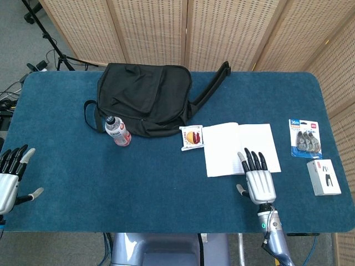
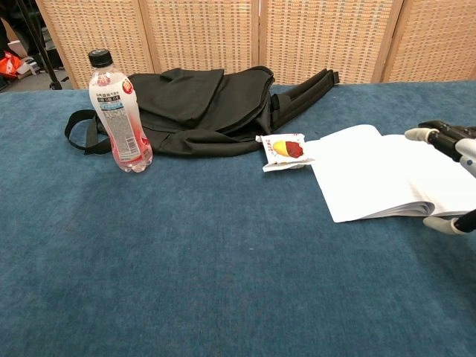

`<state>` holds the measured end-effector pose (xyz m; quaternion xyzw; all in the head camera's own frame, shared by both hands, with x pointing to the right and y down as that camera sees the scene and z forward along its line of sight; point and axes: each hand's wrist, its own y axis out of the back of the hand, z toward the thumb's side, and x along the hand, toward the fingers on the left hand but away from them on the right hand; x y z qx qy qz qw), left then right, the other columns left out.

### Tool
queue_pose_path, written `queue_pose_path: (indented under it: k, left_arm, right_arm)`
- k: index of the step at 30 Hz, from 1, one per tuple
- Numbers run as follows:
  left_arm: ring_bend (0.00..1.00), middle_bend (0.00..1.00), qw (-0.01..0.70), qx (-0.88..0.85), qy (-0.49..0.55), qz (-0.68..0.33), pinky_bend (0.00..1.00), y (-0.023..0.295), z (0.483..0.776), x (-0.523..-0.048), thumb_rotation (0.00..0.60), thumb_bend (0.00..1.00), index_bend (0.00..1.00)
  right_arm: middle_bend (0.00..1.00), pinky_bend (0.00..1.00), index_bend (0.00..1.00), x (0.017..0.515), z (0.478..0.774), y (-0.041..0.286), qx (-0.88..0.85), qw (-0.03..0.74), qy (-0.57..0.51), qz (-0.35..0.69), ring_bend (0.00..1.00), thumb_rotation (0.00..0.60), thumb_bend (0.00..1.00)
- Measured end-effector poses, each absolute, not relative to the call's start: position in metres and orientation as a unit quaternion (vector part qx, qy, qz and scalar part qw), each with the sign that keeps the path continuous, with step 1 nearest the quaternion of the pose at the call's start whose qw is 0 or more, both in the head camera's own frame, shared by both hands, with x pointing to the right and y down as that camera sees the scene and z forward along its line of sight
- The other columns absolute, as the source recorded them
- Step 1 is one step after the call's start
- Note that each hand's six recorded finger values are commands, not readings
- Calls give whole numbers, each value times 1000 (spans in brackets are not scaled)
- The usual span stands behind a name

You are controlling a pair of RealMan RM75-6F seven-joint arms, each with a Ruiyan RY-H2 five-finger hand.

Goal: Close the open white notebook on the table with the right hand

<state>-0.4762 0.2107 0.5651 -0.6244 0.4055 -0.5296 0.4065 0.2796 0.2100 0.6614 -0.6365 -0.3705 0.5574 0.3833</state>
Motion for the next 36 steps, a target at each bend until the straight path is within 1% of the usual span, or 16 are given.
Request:
queue_pose_path:
  k: [16, 36]
  left_arm:
    - [0, 0, 404, -626, 404, -531, 0, 211, 566, -476, 552, 57, 0]
    - [0, 0, 402, -626, 402, -533, 0, 211, 569, -476, 552, 57, 0]
  right_arm:
    - [0, 0, 6, 261, 678, 192, -644, 384, -360, 555, 0, 600, 249]
    - [0, 0, 6, 268, 699, 181, -640, 370, -352, 575, 0, 600, 259]
